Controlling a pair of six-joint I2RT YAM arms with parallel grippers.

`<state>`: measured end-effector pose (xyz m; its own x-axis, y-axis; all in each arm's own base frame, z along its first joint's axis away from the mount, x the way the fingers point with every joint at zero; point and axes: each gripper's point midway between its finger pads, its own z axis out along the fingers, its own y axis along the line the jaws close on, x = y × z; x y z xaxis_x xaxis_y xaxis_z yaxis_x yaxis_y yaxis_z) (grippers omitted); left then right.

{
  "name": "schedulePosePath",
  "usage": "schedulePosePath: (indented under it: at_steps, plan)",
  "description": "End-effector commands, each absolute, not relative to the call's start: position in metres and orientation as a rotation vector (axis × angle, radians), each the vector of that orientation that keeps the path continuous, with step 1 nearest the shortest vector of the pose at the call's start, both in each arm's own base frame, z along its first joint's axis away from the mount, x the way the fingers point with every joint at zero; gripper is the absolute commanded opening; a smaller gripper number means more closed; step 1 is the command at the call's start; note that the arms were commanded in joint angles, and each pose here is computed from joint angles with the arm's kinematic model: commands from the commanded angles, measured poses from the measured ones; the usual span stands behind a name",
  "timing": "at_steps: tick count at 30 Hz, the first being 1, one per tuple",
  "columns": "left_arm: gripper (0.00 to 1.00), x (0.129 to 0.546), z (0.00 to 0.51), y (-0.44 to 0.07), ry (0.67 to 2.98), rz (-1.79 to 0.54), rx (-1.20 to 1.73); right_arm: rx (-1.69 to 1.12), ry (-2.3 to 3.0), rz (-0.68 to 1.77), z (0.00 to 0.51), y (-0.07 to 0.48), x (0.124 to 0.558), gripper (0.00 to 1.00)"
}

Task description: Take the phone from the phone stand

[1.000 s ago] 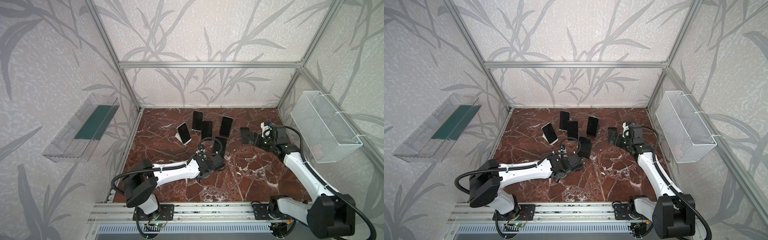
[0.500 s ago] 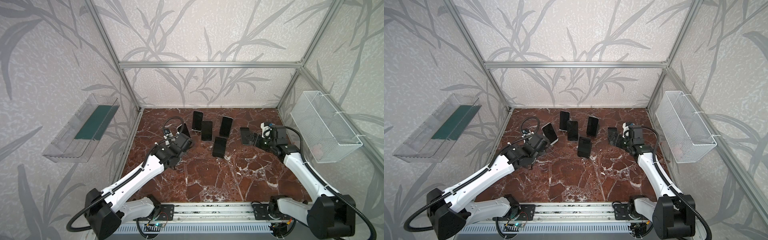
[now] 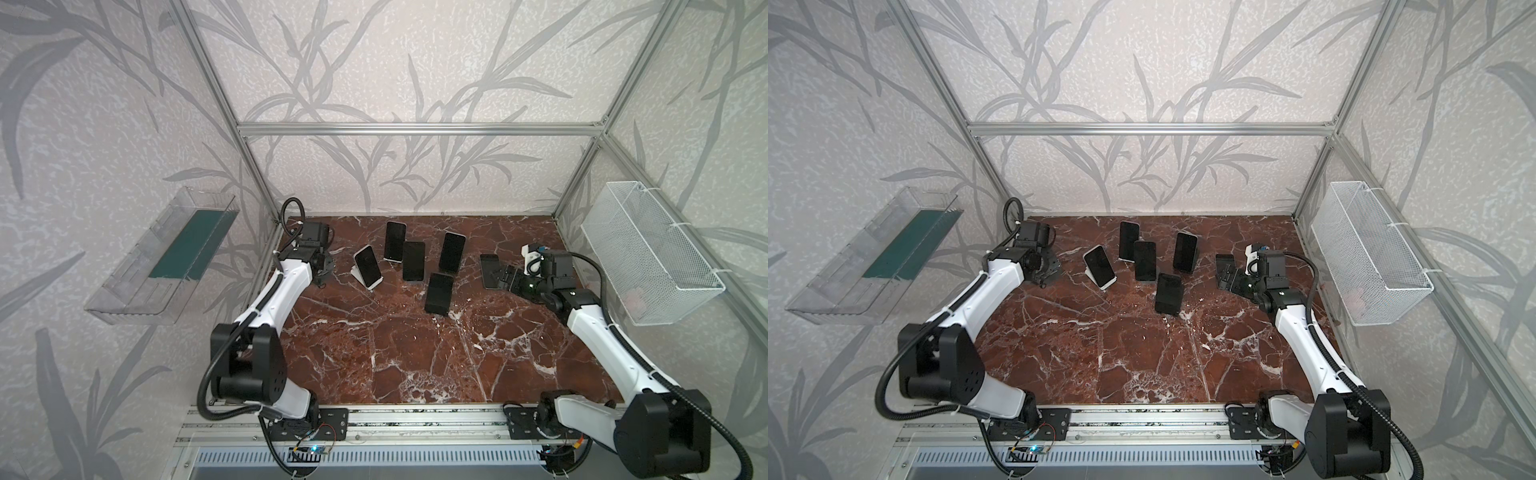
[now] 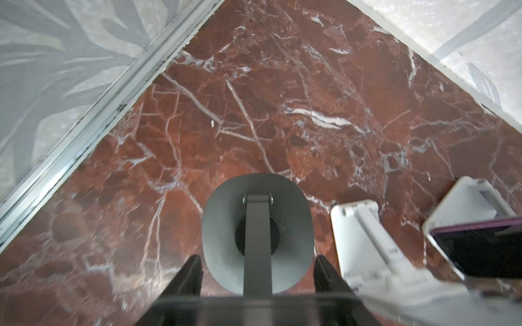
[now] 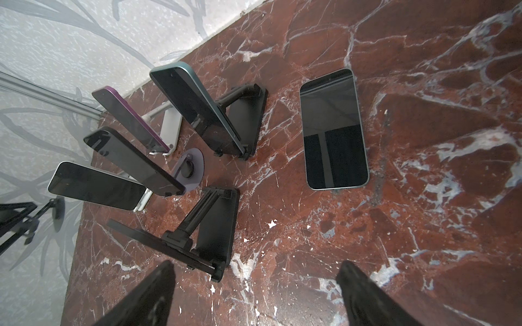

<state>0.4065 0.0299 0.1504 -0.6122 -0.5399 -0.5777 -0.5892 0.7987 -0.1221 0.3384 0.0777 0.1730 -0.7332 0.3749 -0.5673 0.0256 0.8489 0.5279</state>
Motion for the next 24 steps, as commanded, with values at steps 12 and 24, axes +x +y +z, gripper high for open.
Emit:
schedulePosePath:
  at_steps: [12, 24]
  plan:
    - [0.49, 0.509, 0.073, 0.036, 2.418, -0.051, -0.866, 0.357, 2.311, 0.705, 0.168, 0.066, 0.35, 0.89]
    - [0.88, 0.495, 0.086, 0.041, 2.487, 0.006, -0.801, 0.311, 2.307, 0.689, 0.179, 0.065, 0.346, 0.91]
